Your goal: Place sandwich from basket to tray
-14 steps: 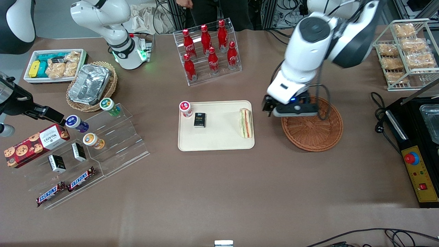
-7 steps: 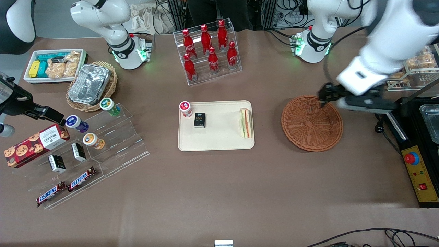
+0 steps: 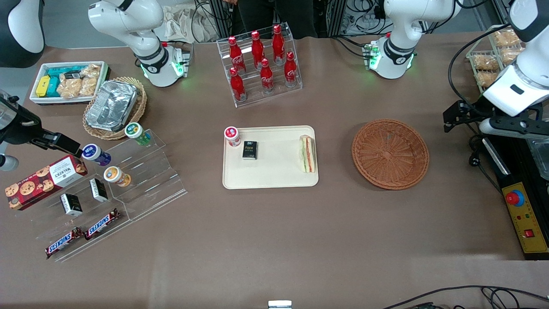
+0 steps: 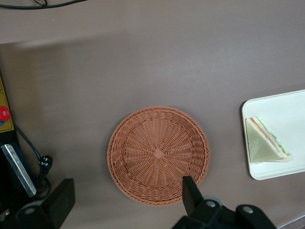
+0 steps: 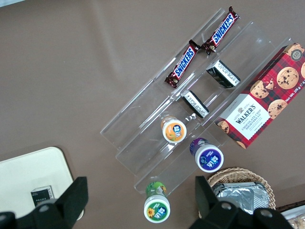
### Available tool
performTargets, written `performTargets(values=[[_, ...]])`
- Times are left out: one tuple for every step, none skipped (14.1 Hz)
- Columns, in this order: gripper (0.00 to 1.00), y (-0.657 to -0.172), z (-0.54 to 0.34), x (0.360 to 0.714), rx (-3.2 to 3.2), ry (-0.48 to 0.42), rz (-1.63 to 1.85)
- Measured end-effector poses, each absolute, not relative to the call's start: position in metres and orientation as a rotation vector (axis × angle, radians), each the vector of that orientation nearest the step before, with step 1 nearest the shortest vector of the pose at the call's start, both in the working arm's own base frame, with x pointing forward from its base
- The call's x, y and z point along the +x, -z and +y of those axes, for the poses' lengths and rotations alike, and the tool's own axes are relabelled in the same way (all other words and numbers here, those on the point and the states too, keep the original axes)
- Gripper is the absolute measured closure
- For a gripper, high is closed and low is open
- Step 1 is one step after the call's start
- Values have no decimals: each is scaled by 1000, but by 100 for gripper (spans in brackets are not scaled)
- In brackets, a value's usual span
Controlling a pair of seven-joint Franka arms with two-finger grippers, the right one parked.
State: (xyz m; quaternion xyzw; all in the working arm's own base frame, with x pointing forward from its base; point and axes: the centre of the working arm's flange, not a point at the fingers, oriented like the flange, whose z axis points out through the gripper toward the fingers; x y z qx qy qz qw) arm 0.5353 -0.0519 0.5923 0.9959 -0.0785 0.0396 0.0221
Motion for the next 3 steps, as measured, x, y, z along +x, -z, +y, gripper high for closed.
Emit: performTargets(values=[[0, -594, -56, 536, 3087, -130, -251], [0, -597, -59, 538, 3088, -140, -258], [0, -599, -62, 540, 3090, -150, -266]])
